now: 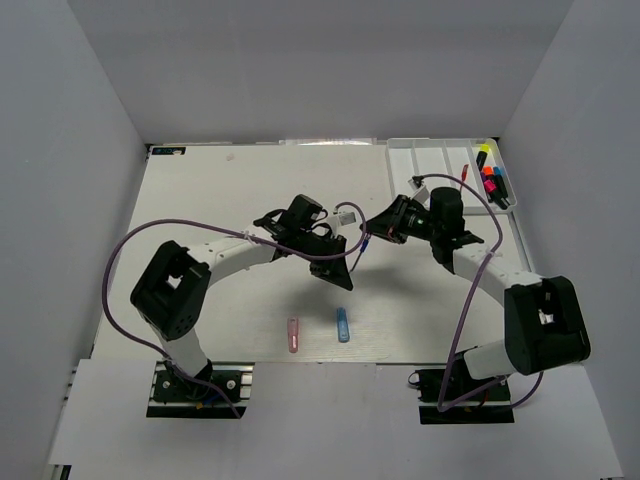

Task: Sort the stationery into containers
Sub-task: Cap the pen

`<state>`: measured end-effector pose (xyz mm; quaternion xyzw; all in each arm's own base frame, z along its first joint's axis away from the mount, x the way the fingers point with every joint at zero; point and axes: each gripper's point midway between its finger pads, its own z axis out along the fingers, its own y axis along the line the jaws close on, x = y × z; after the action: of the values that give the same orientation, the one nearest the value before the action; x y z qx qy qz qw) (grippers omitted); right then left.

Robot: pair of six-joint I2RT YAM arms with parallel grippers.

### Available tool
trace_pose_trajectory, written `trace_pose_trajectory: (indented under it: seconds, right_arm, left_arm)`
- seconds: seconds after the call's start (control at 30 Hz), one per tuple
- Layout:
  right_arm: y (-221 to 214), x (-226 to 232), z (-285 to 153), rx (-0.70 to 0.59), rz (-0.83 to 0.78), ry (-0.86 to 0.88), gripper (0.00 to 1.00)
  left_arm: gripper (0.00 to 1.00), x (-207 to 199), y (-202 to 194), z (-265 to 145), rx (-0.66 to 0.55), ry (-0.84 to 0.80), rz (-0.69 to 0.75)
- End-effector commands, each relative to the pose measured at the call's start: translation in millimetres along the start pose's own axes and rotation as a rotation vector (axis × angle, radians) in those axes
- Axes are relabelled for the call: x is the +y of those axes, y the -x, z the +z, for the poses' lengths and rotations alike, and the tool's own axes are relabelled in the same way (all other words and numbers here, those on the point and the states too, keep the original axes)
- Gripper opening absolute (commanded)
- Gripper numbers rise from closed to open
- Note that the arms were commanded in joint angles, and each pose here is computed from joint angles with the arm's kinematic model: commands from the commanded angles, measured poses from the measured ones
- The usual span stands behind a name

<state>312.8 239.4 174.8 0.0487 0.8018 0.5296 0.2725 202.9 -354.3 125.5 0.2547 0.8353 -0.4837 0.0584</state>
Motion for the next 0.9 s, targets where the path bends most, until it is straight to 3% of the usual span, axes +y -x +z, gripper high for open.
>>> trace_pose_trajectory:
  seconds: [0.0, 0.4, 0.87]
  right_arm:
    - [-46, 15, -5, 0.228, 0.082, 0.068, 0.00]
    - [-11, 19, -2, 0.155, 0.060, 0.078, 0.00]
    - [33, 42, -3, 0.068, -0.097, 0.116, 0.00]
  left_arm:
    - [0.00, -17, 62, -26, -0.251, 0.000, 0.135]
    - [0.00, -21, 64, -28, -0.257, -0.013, 0.148]
    - [0.00, -31, 72, -31, -0.273, -0.043, 0.182]
